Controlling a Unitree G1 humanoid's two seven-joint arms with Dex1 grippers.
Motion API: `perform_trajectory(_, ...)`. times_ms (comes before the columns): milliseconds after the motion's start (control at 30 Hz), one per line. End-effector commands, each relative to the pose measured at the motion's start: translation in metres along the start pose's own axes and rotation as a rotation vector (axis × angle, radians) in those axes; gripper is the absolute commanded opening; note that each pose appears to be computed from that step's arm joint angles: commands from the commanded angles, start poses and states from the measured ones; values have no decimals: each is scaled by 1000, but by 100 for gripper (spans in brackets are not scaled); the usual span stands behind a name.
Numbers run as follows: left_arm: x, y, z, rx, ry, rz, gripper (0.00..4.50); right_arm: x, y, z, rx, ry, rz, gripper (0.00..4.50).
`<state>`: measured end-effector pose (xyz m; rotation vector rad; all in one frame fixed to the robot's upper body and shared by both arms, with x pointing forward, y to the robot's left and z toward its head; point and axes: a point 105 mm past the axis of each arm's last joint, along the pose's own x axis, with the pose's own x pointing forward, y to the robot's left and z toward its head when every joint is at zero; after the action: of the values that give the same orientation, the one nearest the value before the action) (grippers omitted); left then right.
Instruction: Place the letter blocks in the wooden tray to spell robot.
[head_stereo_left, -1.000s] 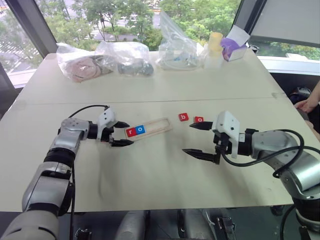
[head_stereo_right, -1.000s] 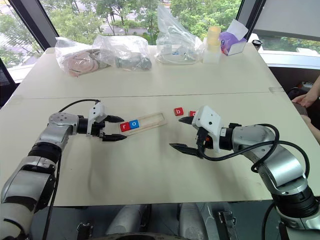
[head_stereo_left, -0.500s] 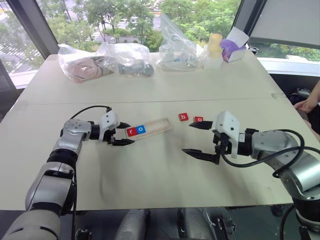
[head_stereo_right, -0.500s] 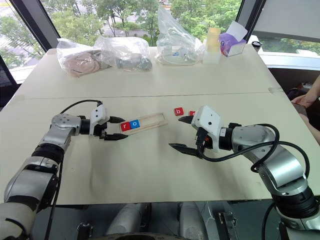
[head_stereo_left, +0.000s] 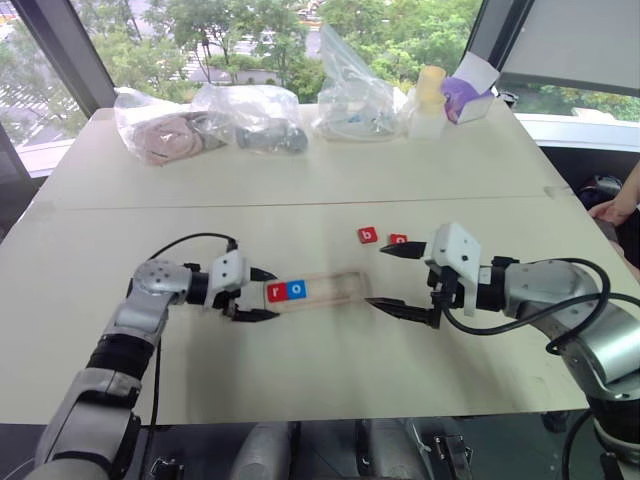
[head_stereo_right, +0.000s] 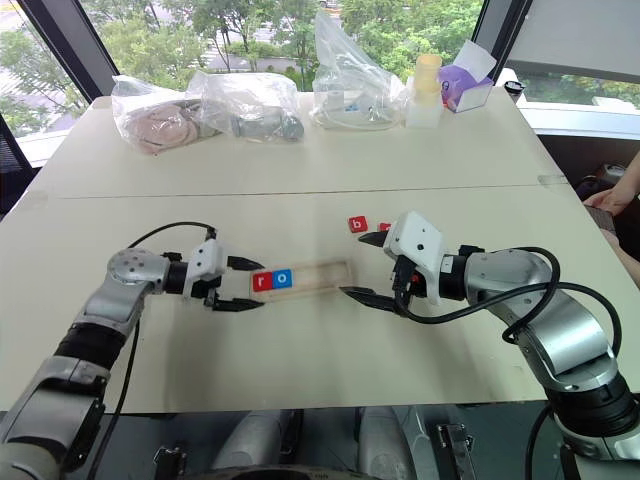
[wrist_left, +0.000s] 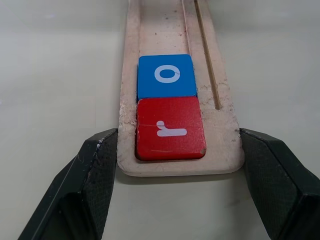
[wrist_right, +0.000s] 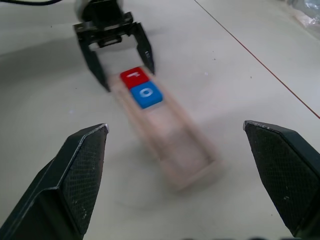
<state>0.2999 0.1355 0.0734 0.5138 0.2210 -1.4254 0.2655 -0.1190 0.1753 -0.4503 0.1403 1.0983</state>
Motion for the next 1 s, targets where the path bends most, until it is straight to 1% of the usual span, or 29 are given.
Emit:
perform_trajectory(33, 11, -23, 2, -24, 12, -98, 312, -2, -1, 8, -44, -14, -6, 450)
perform_trajectory(167, 13, -35, 5, -25, 15, -113, 312, -1, 0, 7, -42, -11, -1, 450)
perform_trajectory(467, 15, -36, -1, -63, 63, -70, 312, 1, 1, 8, -41, -17, 3, 450)
perform_trajectory(533, 14, -35, -3, -77, 73, -59, 418, 2, 1, 8, -39, -19, 2, 450)
perform_trajectory(567, 14, -35, -4, -77, 79, -52, 441, 2, 1, 8, -37, -21, 0, 450)
perform_trajectory(800, 5, -29, -8, -79, 99, -28, 441, 6, 0, 9, -34, -33, -2, 450)
perform_trajectory(933, -19, -27, -19, -94, 148, 12, 441, 18, -7, 14, 9, -86, -28, 450)
perform_trajectory(1000, -34, -25, -25, -105, 168, 52, 441, 29, -15, 12, 54, -85, -76, 450)
